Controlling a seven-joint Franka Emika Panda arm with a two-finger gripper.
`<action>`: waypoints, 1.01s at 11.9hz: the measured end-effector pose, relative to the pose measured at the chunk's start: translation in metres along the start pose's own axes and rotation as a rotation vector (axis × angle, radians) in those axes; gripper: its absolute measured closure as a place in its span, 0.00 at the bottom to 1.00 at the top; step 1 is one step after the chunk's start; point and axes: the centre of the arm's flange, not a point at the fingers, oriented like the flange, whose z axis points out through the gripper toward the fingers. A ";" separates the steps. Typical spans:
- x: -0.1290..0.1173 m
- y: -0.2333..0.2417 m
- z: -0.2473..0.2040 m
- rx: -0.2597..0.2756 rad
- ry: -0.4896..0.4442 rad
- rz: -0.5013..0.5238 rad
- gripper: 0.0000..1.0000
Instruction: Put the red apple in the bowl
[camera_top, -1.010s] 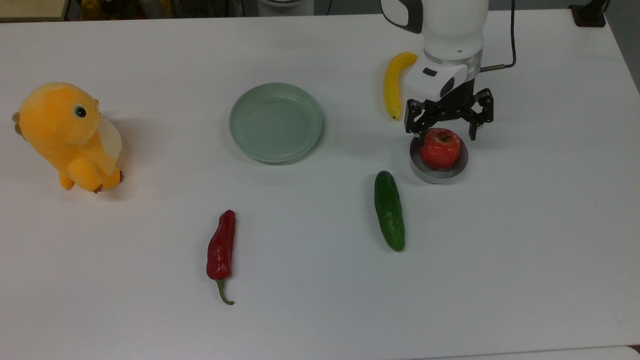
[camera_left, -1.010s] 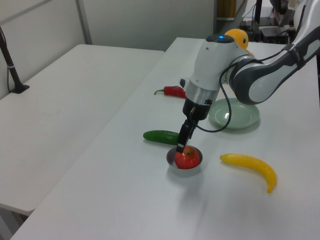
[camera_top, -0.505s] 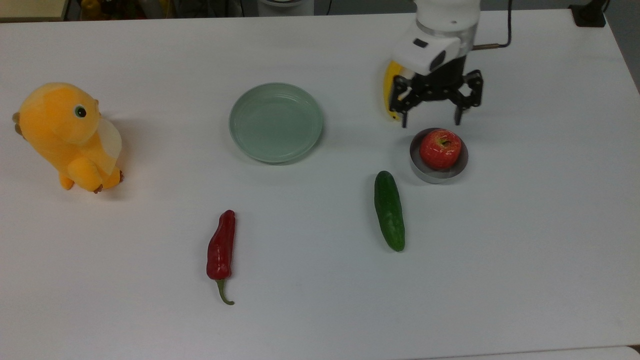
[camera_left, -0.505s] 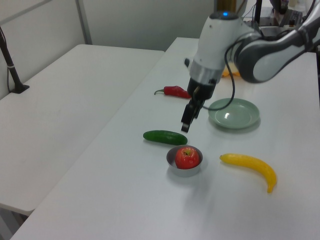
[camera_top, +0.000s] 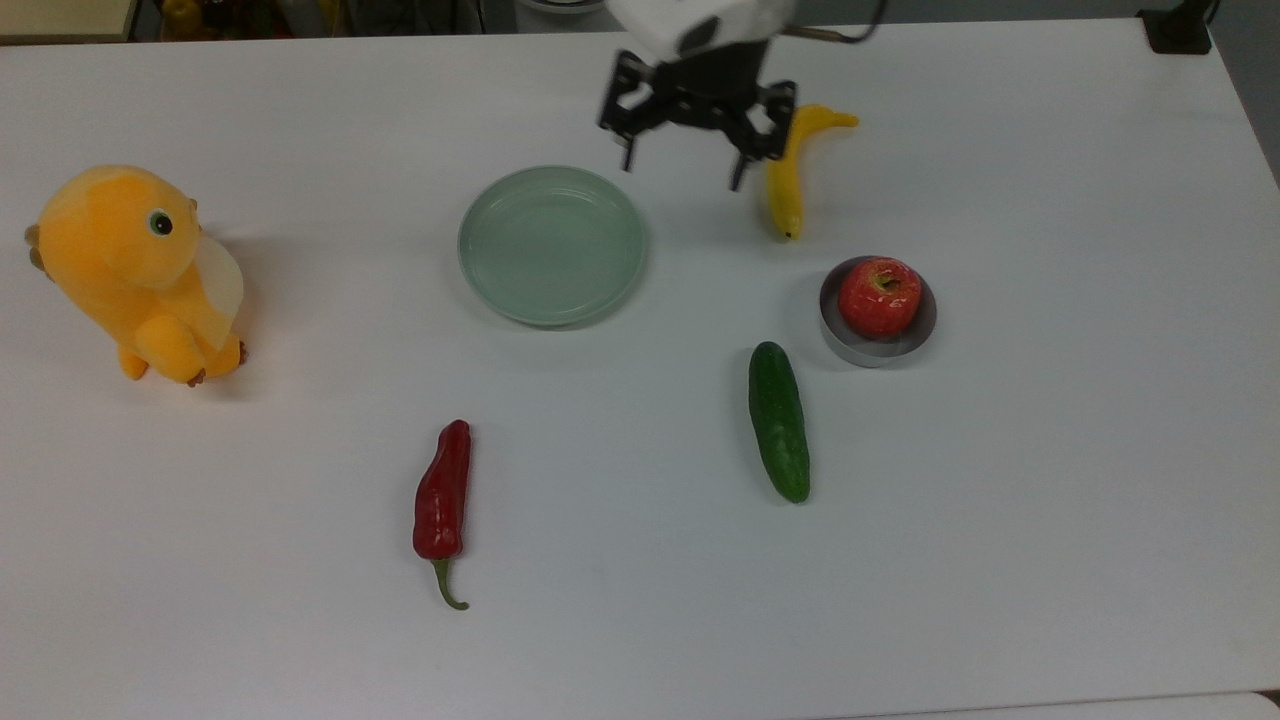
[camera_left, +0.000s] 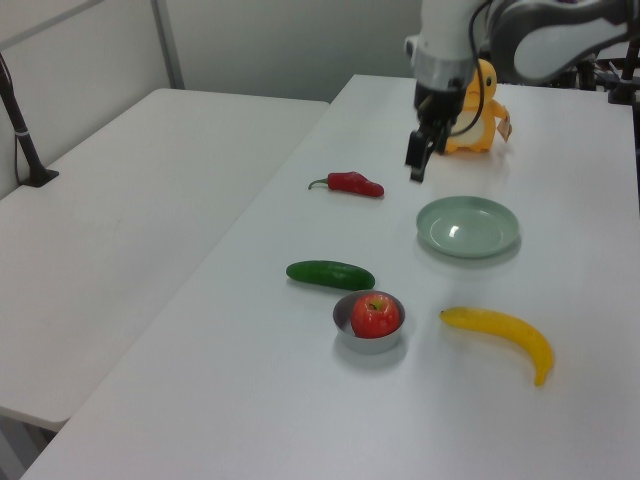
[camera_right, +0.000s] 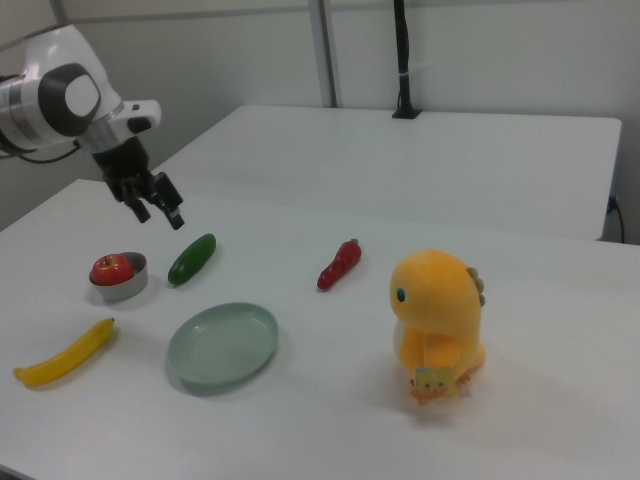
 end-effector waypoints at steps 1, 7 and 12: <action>0.002 0.029 -0.011 -0.002 -0.006 0.016 0.00; -0.004 0.128 -0.051 0.047 -0.024 0.061 0.00; -0.004 0.150 -0.042 0.093 -0.054 0.056 0.00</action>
